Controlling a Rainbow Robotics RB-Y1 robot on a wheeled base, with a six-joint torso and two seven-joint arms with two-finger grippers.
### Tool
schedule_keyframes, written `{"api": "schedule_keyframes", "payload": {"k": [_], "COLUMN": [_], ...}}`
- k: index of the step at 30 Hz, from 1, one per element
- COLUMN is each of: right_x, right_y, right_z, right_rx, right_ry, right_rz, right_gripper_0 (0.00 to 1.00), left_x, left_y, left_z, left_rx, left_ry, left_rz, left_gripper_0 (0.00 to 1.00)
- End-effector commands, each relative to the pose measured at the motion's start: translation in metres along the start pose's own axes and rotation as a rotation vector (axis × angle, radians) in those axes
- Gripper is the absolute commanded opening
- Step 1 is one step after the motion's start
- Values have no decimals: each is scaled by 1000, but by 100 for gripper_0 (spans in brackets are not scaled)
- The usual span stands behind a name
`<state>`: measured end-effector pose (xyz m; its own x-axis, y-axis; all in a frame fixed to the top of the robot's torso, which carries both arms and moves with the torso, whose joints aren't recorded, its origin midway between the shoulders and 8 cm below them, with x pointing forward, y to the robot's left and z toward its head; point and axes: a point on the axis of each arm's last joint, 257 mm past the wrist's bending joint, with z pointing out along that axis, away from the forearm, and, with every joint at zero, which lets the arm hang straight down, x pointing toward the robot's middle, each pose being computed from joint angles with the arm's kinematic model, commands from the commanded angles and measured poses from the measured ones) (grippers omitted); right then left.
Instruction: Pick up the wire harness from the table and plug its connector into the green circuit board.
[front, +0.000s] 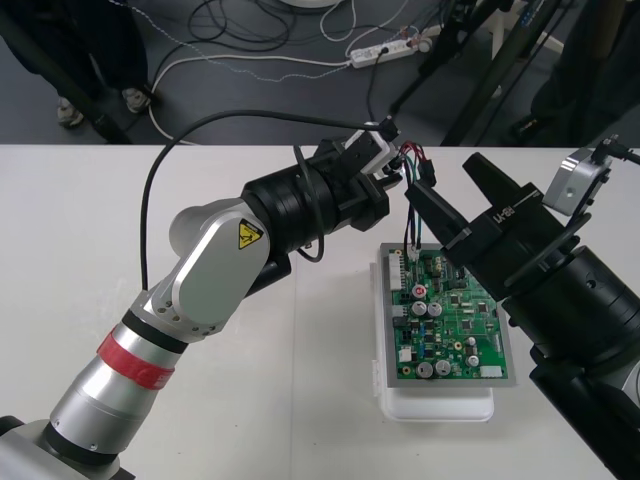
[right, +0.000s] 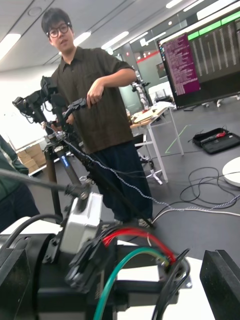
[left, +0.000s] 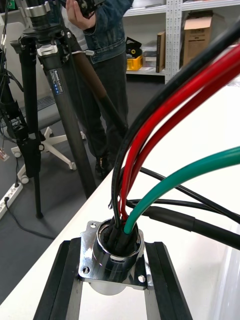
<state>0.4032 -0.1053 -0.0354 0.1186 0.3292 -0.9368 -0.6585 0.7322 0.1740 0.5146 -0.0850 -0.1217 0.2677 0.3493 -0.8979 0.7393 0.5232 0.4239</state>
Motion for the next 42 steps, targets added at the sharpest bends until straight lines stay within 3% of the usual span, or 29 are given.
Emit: {"api": "schedule_keyframes", "payload": {"k": [1, 13, 26, 42], "right_x": [1, 13, -11, -7], "right_y": [18, 16, 28, 28], "right_z": [2, 10, 10, 10], "right_rx": [-2, 56, 11, 8], "right_ry": [2, 18, -22, -14], "right_rz": [-7, -63, -52, -61], "right_gripper_0": [100, 100, 100, 100], "left_x": [-54, -53, -52, -52], "left_y": [7, 7, 7, 6], "left_z": [4, 3, 3, 4], "left_rx": [-28, -29, -29, -27], "left_ry": [-106, -105, -103, -103], "left_rz": [1, -1, 3, 4], "left_gripper_0": [0, 0, 0, 0]}}
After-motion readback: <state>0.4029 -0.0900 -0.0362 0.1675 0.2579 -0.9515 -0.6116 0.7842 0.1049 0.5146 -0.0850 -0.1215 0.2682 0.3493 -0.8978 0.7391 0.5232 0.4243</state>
